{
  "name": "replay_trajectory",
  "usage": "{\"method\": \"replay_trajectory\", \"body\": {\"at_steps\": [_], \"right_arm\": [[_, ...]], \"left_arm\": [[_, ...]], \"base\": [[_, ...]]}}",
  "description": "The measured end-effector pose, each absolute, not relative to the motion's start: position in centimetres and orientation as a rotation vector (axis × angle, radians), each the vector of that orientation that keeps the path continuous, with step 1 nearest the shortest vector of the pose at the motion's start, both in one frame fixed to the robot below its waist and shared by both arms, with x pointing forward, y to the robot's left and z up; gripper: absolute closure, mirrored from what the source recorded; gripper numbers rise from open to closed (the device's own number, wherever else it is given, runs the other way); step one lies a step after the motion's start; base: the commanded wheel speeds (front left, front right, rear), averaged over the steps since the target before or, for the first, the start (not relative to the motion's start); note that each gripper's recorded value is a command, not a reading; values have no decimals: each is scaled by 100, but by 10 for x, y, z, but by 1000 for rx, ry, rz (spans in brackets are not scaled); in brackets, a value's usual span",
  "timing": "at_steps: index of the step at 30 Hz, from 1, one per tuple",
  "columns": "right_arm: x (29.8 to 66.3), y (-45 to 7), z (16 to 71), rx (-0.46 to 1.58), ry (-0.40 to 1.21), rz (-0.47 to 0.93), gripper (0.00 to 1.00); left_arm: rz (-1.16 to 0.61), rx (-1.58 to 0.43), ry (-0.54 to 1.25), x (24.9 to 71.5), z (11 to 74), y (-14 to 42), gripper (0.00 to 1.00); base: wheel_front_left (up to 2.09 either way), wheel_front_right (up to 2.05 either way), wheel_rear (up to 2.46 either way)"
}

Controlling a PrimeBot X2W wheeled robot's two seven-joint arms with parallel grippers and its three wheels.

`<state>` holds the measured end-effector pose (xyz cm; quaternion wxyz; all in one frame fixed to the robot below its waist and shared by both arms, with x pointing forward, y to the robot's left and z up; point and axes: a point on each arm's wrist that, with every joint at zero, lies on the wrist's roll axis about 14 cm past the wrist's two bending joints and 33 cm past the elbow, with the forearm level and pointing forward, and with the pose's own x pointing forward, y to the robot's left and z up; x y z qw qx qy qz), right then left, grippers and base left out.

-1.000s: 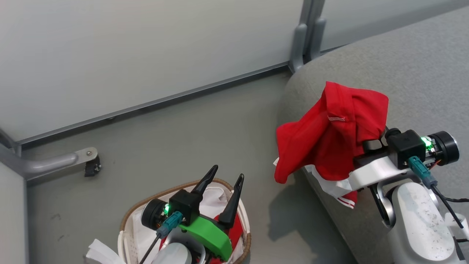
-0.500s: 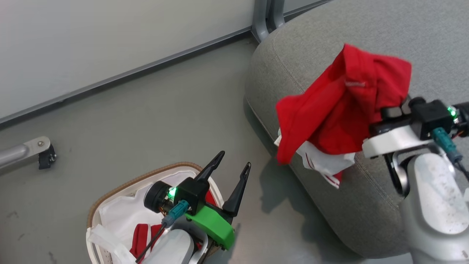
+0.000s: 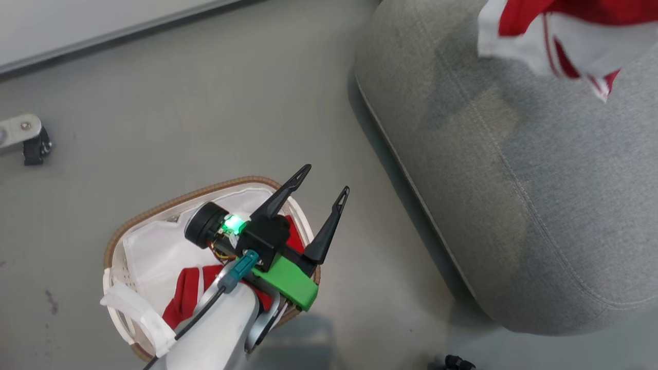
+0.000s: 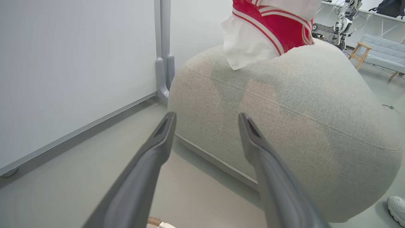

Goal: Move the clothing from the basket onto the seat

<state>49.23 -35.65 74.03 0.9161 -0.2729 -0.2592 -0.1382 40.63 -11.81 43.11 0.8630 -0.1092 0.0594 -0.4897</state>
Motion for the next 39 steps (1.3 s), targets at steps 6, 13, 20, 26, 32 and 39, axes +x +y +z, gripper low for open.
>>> {"method": "replay_trajectory", "body": {"at_steps": [6, 13, 20, 26, 32, 39], "right_arm": [[518, -412, 740, -590, -487, -403, 100], [544, -457, 641, -577, -223, -470, 100], [552, -456, 518, -505, 38, -441, 100], [543, -440, 452, -450, 179, -411, 78], [530, -425, 439, -434, 204, -387, 0], [501, -416, 445, -422, 186, -386, 0]], "left_arm": [[-998, -233, 164, 424, 400, -107, 0], [-938, -245, 243, 437, 355, -88, 0], [-902, -249, 308, 440, 318, -76, 0], [-894, -262, 331, 440, 306, -77, 0], [-892, -261, 323, 439, 314, -78, 0], [-872, -263, 309, 437, 329, -76, 0]], "base": [[0, 0, 0], [0, 0, 0], [0, 0, 0], [0, 0, 0], [0, 0, 0], [0, 0, 0]]}}
